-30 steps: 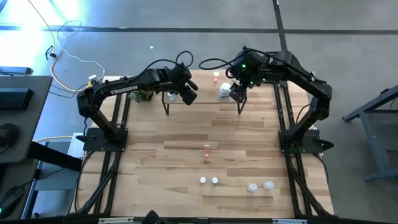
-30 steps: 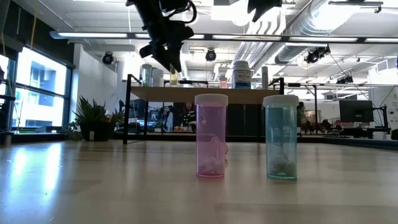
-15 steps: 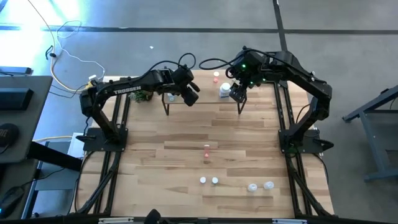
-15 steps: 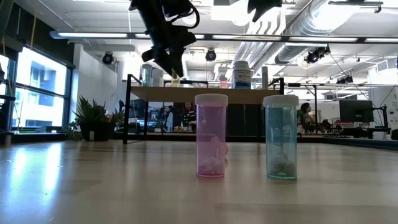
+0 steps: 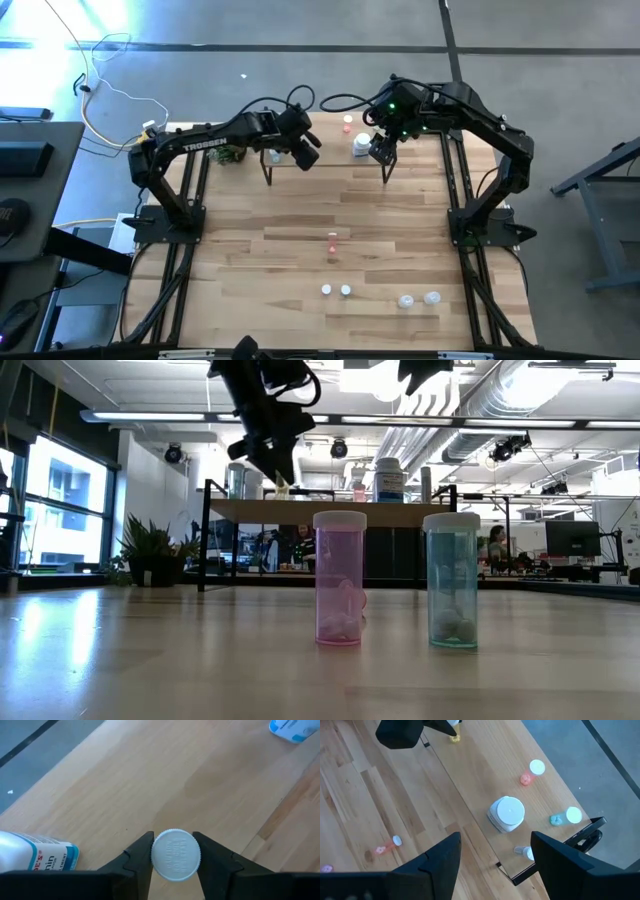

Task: Pick and place medicine bottles onto shelf by color
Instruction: Put the yellow pill bottle on the shelf

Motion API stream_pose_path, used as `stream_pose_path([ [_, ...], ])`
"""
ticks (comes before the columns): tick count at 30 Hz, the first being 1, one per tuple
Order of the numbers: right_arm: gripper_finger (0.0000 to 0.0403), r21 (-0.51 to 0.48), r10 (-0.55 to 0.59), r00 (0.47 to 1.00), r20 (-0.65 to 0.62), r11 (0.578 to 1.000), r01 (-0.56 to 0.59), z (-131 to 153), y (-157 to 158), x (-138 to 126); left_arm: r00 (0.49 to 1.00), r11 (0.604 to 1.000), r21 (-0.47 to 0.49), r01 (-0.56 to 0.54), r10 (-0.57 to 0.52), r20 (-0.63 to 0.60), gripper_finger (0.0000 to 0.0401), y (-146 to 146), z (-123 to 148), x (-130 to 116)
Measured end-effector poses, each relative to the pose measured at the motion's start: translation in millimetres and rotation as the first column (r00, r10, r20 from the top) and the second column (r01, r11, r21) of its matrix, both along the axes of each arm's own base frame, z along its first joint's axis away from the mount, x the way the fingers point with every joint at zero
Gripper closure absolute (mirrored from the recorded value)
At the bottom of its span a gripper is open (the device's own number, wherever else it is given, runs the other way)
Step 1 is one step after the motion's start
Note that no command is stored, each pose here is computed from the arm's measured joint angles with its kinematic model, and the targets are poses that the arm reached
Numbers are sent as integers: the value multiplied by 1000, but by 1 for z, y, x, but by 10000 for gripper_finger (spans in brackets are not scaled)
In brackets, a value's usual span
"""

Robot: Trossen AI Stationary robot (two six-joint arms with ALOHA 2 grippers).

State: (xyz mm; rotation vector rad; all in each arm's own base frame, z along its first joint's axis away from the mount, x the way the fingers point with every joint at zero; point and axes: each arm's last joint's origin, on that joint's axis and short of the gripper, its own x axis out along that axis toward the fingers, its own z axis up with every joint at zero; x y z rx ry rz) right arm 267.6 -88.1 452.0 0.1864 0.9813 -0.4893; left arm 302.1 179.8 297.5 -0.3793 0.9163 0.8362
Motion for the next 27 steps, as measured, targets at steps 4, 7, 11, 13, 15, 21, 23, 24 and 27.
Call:
stream_pose_path([
  [4,171,-3,6,1000,-2,1000,-6,0,0,0,1000,1000,-4,1,-1,-5,252,0,-1,0],
  [7,171,-3,6,1000,-2,1000,-6,0,0,0,1000,1000,-4,1,-1,-5,236,0,-1,0],
  [11,171,-3,6,1000,-2,1000,-6,0,0,0,1000,1000,-3,1,-1,-2,220,0,-1,0],
  [13,171,-3,7,1000,-2,1000,-7,0,0,0,1000,1000,-5,2,-2,-1,215,0,-1,0],
  [15,171,-3,6,1000,-2,1000,-6,0,0,0,1000,1000,-14,10,-10,5,211,0,-1,1],
  [21,171,-3,6,1000,-2,1000,-6,0,0,0,1000,1000,-25,13,-12,20,201,0,1,1],
  [23,171,-3,6,1000,-2,1000,-6,0,0,0,1000,1000,-19,12,-11,29,201,0,4,2],
  [24,171,-3,6,1000,-2,1000,-6,0,0,0,999,1000,-14,9,-9,31,201,0,5,2],
  [27,171,-3,6,1000,-2,1000,-6,0,0,0,999,1000,-3,7,-7,45,201,1,11,3],
])
